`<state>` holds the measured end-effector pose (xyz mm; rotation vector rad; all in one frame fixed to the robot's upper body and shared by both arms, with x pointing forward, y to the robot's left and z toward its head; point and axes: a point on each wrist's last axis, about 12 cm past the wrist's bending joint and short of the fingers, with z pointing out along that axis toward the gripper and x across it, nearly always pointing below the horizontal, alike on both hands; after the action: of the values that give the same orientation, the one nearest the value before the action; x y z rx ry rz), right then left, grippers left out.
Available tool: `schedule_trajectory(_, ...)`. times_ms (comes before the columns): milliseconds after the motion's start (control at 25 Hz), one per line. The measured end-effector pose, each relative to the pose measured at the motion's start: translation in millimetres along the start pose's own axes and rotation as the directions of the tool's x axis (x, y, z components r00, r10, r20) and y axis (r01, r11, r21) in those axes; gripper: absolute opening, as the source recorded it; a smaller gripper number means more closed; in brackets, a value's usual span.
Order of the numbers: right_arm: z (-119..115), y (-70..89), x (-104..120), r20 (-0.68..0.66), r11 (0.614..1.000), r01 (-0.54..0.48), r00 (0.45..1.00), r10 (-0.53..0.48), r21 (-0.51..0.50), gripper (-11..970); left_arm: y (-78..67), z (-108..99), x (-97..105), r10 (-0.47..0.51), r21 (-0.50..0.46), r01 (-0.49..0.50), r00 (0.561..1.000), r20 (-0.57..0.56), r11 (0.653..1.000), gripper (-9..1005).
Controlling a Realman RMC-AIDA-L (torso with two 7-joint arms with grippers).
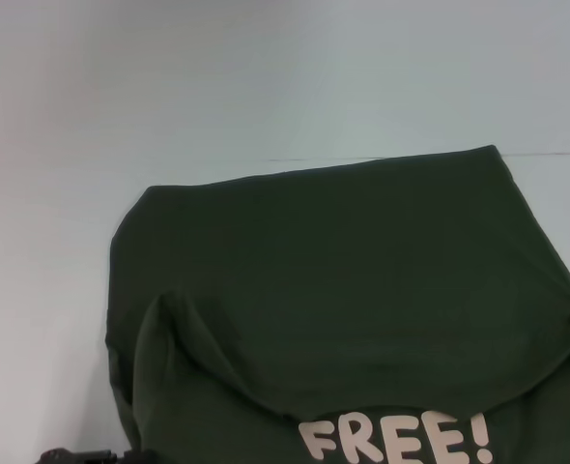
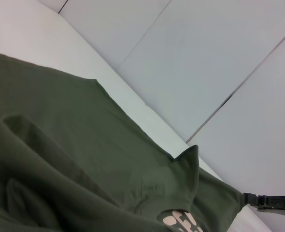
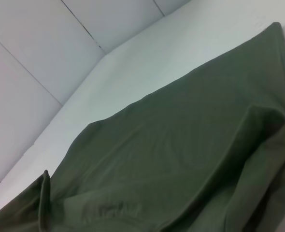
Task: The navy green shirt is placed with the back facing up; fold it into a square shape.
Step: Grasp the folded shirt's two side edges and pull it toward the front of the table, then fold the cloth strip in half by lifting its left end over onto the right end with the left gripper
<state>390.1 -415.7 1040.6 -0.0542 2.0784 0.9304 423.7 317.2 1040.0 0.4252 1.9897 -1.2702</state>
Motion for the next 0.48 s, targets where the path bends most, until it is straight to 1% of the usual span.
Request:
schedule_trajectory(320, -9.4, 4.7, 14.8, -0.001, 0.999, -0.033, 0.999, 0.033, -0.005, 13, -1.1, -0.8, 2.2, -0.015, 0.01, 0.015, 1.0, -0.026, 1.0, -1)
schedule_trajectory(480, -14.1, 3.6, 17.4, 0.017, 0.999, -0.044, 0.999, 0.044, 0.015, 13, 2.7, 1.6, -5.4, -0.005, 0.001, 0.005, 1.0, -0.026, 1.0, -1)
